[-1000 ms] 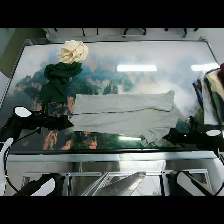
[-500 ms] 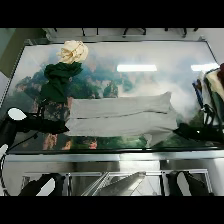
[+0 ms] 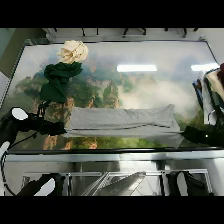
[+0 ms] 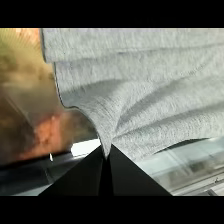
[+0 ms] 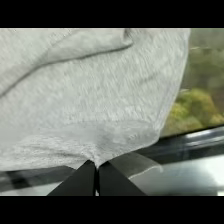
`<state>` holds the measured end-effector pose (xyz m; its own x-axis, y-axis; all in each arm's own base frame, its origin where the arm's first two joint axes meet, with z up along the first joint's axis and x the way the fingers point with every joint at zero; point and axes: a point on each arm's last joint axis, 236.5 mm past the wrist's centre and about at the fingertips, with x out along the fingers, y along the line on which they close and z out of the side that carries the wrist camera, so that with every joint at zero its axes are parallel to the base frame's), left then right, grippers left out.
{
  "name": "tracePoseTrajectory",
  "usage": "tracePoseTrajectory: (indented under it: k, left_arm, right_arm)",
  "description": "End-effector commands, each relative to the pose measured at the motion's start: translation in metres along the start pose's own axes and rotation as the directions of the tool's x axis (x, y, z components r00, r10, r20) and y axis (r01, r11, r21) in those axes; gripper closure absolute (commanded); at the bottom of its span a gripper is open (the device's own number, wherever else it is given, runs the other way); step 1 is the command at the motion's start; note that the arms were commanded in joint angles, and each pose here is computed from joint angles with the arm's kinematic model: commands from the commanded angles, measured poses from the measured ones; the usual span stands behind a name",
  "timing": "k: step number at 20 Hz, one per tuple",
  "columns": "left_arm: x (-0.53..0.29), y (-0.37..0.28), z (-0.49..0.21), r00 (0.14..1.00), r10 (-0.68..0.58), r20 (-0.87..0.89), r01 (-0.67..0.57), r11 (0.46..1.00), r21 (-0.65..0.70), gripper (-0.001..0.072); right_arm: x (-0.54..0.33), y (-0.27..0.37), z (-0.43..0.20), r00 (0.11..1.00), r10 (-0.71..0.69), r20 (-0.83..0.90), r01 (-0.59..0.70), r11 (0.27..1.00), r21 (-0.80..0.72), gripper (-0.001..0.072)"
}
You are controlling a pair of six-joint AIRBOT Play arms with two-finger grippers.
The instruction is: Fold the shirts.
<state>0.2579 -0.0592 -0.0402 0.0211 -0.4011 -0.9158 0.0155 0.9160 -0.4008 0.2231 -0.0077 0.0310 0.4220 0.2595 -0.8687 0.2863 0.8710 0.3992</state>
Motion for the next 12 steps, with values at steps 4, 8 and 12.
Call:
tracePoseTrajectory:
  k: [4, 8, 12]
  left_arm:
    - [0.014, 0.017, 0.069, 1.000, 0.010, 0.023, -0.010, 1.000, -0.017, 0.0697]
    - [0.014, 0.014, 0.124, 1.000, 0.017, 0.025, -0.018, 0.999, 0.031, 0.0697]
    - [0.029, 0.019, 0.142, 0.998, 0.010, -0.066, -0.008, 0.999, 0.035, 0.0697]
  right_arm:
    - [0.047, 0.026, 0.092, 0.998, 0.057, 0.018, -0.055, 0.997, -0.062, 0.0695]
    - [0.106, 0.036, 0.134, 0.997, 0.057, -0.048, -0.060, 0.996, -0.065, 0.0695]
    - [0.145, 0.024, 0.143, 0.992, 0.046, -0.120, -0.048, 0.999, -0.011, 0.0695]
